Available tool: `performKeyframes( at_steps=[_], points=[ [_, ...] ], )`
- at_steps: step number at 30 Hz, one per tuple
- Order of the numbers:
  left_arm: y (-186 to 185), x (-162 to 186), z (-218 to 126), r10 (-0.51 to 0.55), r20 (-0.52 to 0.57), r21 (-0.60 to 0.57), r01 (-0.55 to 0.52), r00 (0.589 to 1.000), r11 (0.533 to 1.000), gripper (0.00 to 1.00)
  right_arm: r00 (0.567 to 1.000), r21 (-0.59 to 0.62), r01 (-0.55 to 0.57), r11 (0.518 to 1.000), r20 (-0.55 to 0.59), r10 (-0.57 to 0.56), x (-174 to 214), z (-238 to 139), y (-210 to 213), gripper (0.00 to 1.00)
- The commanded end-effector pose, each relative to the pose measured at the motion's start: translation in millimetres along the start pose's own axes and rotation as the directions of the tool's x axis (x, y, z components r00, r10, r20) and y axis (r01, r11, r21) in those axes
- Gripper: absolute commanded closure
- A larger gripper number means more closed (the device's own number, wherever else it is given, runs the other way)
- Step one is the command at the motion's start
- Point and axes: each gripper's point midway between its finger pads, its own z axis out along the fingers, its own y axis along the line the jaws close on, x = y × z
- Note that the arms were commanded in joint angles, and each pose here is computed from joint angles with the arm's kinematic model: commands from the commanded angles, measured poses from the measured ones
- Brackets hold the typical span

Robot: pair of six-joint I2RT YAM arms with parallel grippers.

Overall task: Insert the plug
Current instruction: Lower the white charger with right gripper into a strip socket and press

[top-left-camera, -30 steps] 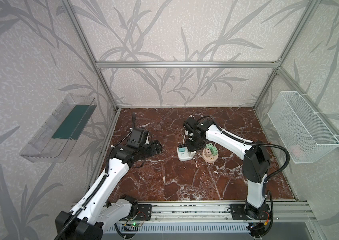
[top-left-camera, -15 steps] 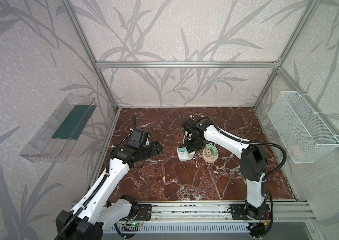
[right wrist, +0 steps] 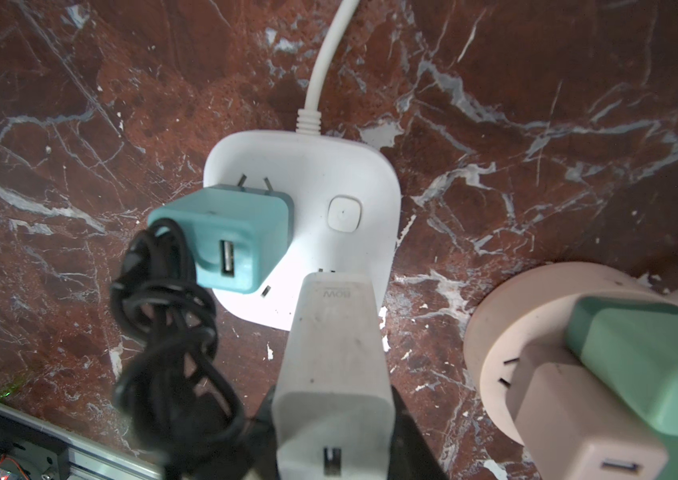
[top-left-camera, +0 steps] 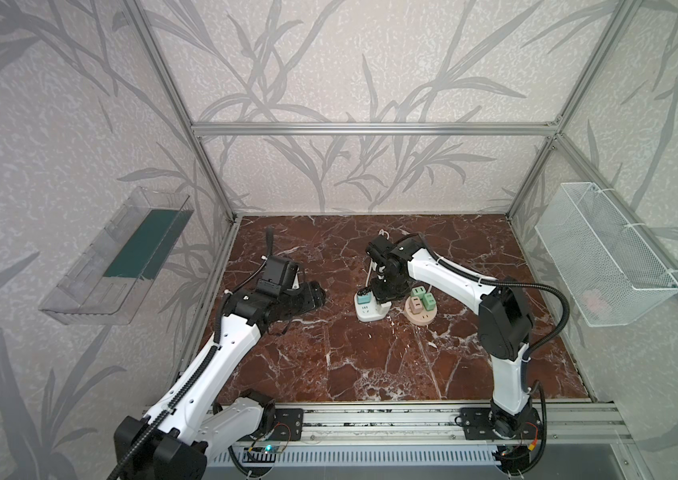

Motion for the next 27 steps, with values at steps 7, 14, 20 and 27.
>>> performKeyframes(
  at_steps=[7,14,20,27],
  points=[
    [2,2,4,0.023,-0.011,-0.008,-0.023,1.0,1.0,0.19,1.0,-0.006,-0.015,1.0,-0.025,0.015,-2,10,0,1.0],
    [3,3,7,0.027,-0.014,-0.013,-0.027,1.0,1.0,0.19,0.999,-0.008,-0.014,1.0,-0.037,0.014,2,9,0,1.0],
    [4,4,11,0.031,-0.02,-0.013,-0.032,0.999,0.999,0.19,0.998,0.015,-0.004,1.0,-0.06,0.005,4,11,-3,1.0],
    [4,6,17,0.032,-0.022,0.0,-0.032,0.999,0.999,0.19,0.989,0.092,0.034,0.995,-0.144,-0.021,5,28,-8,1.0]
  ],
)
